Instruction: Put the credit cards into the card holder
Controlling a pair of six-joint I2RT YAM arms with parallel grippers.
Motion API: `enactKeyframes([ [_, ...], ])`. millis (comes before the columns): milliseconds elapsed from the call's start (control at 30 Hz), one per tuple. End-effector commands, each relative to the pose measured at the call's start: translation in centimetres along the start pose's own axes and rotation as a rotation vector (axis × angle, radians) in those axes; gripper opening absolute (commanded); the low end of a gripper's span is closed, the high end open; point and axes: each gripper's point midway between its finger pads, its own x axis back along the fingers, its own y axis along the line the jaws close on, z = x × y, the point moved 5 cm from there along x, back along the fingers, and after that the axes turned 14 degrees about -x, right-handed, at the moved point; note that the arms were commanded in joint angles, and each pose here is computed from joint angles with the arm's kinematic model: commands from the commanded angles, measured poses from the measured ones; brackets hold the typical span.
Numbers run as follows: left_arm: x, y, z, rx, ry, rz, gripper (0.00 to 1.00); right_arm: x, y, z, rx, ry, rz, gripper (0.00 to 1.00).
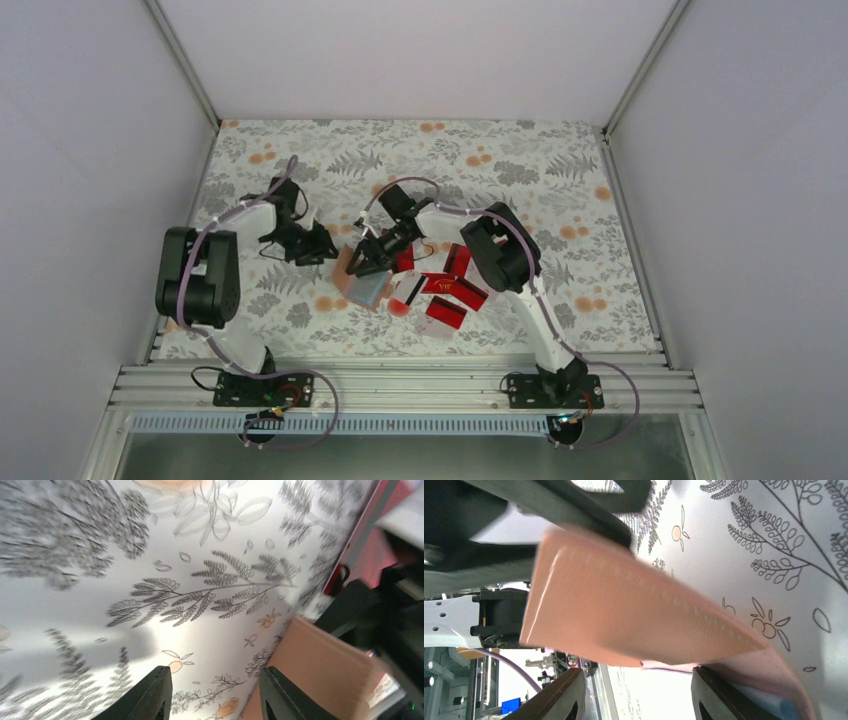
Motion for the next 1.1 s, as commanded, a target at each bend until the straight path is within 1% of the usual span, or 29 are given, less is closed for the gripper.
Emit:
enactKeyframes([
  [0,4.9,-0.7,-1.7,-0.046,-0.138,-0.144,0.49,-1.3,-3.7,0.3,-0.092,0.02,0.117,0.55],
  [100,7.4,-1.5,-2.0,-0.079,-0.222,-0.193,0.5,-1.5,-5.0,0.3,-0.145,0.026,0.158,0.55],
  [133,8.0,-2.0,-2.0,-0.098,-0.252,-0.187,0.5,-1.5,-5.2,0.3,-0.158,0.027,0.168,0.55],
  [200,8.7,-3.1,-1.6,-0.137,-0.294,-0.141,0.47,-1.6,-5.4,0.2,-0.176,0.026,0.183,0.55],
  [267,8.7,-4.0,-1.0,-0.172,-0.305,-0.074,0.42,-1.5,-5.5,0.0,-0.186,0.021,0.198,0.55],
  [367,7.5,-4.4,0.4,-0.189,-0.278,0.013,0.39,-1.4,-5.3,-0.2,-0.192,0.016,0.211,0.55],
  [500,4.5,-4.2,2.2,-0.116,-0.21,0.137,0.34,-1.2,-5.0,-0.2,-0.191,0.008,0.218,0.55],
  [567,3.4,-4.1,2.6,-0.084,-0.192,0.17,0.32,-1.1,-5.0,-0.2,-0.196,0.006,0.226,0.55],
  [767,3.9,-4.6,1.7,-0.103,-0.222,0.181,0.31,-1.1,-5.2,-0.1,-0.202,0.001,0.239,0.56],
  [967,3.9,-4.6,1.8,-0.131,-0.198,0.13,0.31,-0.9,-5.1,0.0,-0.206,-0.007,0.249,0.56],
  [1067,2.9,-4.4,2.3,-0.141,-0.168,0.111,0.31,-0.7,-4.6,0.0,-0.196,-0.014,0.25,0.56],
])
